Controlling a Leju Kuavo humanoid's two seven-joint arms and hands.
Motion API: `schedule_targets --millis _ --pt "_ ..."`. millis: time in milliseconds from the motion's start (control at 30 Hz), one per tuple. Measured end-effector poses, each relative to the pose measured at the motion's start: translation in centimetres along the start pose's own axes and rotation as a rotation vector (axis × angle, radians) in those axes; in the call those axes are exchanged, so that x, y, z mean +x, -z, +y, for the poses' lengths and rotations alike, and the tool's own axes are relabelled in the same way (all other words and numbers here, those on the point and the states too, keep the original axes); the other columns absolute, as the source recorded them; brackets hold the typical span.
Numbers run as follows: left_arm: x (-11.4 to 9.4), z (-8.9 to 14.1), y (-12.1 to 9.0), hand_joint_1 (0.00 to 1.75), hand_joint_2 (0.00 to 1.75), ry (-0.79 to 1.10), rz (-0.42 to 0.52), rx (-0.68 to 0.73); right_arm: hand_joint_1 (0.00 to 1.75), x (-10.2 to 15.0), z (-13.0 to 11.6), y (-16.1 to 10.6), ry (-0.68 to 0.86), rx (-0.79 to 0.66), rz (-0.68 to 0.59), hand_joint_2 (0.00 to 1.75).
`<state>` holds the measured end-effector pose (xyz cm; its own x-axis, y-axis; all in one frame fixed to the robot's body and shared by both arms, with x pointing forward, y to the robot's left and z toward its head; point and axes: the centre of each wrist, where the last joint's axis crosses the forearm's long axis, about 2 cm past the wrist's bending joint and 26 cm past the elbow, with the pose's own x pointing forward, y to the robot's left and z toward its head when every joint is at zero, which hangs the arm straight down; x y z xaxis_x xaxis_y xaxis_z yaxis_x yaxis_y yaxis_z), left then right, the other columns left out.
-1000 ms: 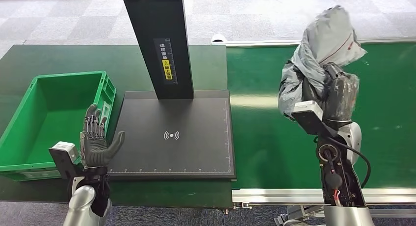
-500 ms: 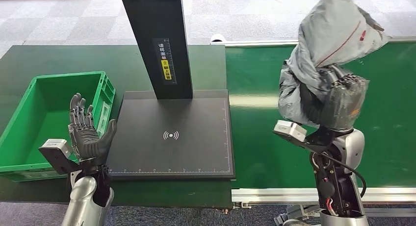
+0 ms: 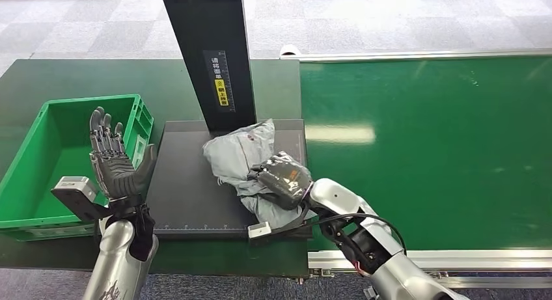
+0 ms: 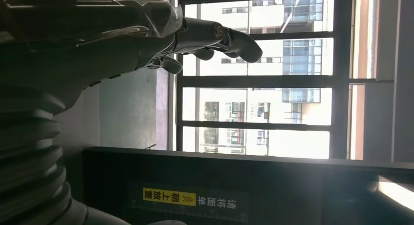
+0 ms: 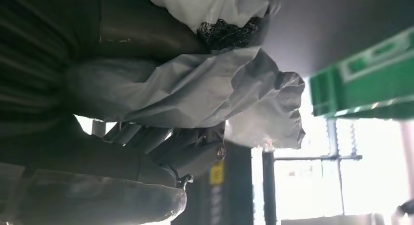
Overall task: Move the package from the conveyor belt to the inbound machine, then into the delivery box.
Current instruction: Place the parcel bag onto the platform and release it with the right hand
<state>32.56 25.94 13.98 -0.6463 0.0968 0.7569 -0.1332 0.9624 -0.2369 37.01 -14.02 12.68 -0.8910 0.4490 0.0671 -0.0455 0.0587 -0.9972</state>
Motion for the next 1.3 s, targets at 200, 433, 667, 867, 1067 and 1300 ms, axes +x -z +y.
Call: schedule_targets --millis 200,433,667,867,1067,1300 --pt "-0.2 -0.3 0.2 0.0 1.75 -0.013 0.005 -0.014 1.75 1.1 1.4 1.2 0.006 0.102 -0.045 1.75" --pt "-0.5 -0.8 0.3 0.0 1.75 -0.026 0.018 -0.034 0.07 2.0 1.8 2.0 0.051 0.05 -0.071 1.75" --pt "-1.0 -1.7 0.5 0.0 1.75 -0.043 0.034 -0.055 0.0 2.0 0.9 3.2 0.3 -0.177 0.083 1.75" --pt "-1.1 -2.1 0.2 0.0 1.75 -0.043 0.046 -0.055 0.0 0.5 0.1 3.0 0.851 -0.498 0.193 1.75" --pt "-1.1 -2.3 -0.1 0.0 1.75 -0.083 0.08 -0.074 0.0 -0.5 0.7 1.4 1.164 -0.588 0.35 1.75" --pt "-1.2 -2.9 -0.4 0.0 1.75 -0.095 0.094 -0.106 0.0 -1.0 1.6 0.3 1.256 -0.581 0.409 1.75"
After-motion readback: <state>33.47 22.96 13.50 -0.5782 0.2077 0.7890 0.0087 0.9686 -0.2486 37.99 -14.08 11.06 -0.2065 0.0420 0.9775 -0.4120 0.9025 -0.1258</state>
